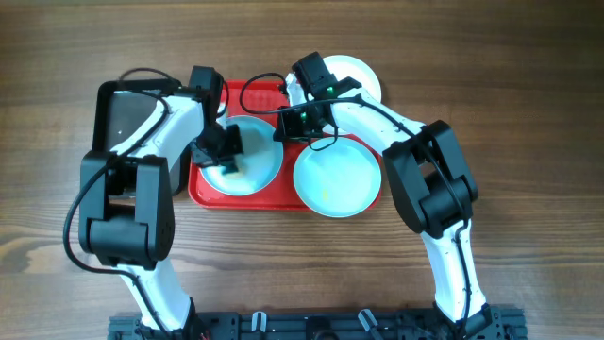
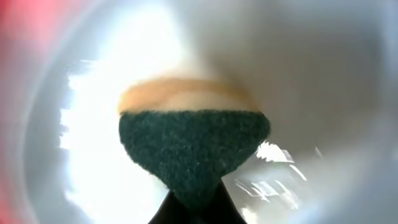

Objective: Clean dirty plates on tray and stack at the side
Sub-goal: 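Scrub the plate surface with the sponge in circles, left gripper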

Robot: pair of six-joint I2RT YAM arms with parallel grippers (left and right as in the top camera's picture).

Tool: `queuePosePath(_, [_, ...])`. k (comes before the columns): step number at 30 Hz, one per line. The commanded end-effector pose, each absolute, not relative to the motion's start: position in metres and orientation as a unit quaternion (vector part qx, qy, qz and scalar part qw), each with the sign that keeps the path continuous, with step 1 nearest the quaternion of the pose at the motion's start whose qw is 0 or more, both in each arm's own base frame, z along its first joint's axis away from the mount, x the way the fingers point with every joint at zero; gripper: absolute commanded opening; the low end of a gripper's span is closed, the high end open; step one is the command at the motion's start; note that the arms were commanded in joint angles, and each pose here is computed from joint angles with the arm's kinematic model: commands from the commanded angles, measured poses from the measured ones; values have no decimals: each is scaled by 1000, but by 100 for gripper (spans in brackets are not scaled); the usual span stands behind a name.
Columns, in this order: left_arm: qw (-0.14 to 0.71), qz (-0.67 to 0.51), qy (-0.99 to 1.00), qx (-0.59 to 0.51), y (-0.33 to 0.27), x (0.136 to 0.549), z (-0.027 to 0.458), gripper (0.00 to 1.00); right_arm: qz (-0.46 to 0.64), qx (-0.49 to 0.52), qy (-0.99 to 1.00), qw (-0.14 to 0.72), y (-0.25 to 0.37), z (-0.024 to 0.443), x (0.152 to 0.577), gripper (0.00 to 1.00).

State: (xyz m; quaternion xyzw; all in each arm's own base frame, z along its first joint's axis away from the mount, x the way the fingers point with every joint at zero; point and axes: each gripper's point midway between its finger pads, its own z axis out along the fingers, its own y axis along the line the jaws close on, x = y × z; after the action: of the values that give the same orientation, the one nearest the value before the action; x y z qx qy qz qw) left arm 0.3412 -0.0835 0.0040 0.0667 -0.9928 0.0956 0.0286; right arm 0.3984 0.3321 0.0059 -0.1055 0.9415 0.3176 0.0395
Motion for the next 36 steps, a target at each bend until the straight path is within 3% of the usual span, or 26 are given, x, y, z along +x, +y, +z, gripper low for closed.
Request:
queuePosePath(1, [96, 285, -953, -37, -149, 305, 2, 4, 303, -89, 949, 18, 326, -18, 393, 5])
queuePosePath(9, [-12, 272, -961, -45, -150, 356, -4, 4, 303, -89, 949, 18, 326, -18, 393, 4])
queuePosePath(16, [-101, 58, -987, 114, -77, 402, -24, 4, 302, -89, 949, 17, 326, -18, 393, 4])
queuePosePath(20, [-119, -84, -970, 197, -24, 396, -22, 4, 303, -89, 949, 18, 326, -18, 393, 4])
queuePosePath(26, [-57, -157, -959, 229, -2, 354, -20, 4, 303, -90, 948, 20, 326, -18, 394, 4])
queuePosePath(28, [-23, -152, -964, 216, -7, 340, -22, 4, 303, -90, 948, 19, 326, -18, 394, 4])
queuePosePath(31, [54, -19, -994, 90, -55, 321, -28, 4, 303, -90, 948, 19, 326, -18, 394, 4])
queuePosePath(36, [87, 195, -976, -38, -124, 308, -14, 4, 303, -90, 948, 19, 326, -18, 394, 4])
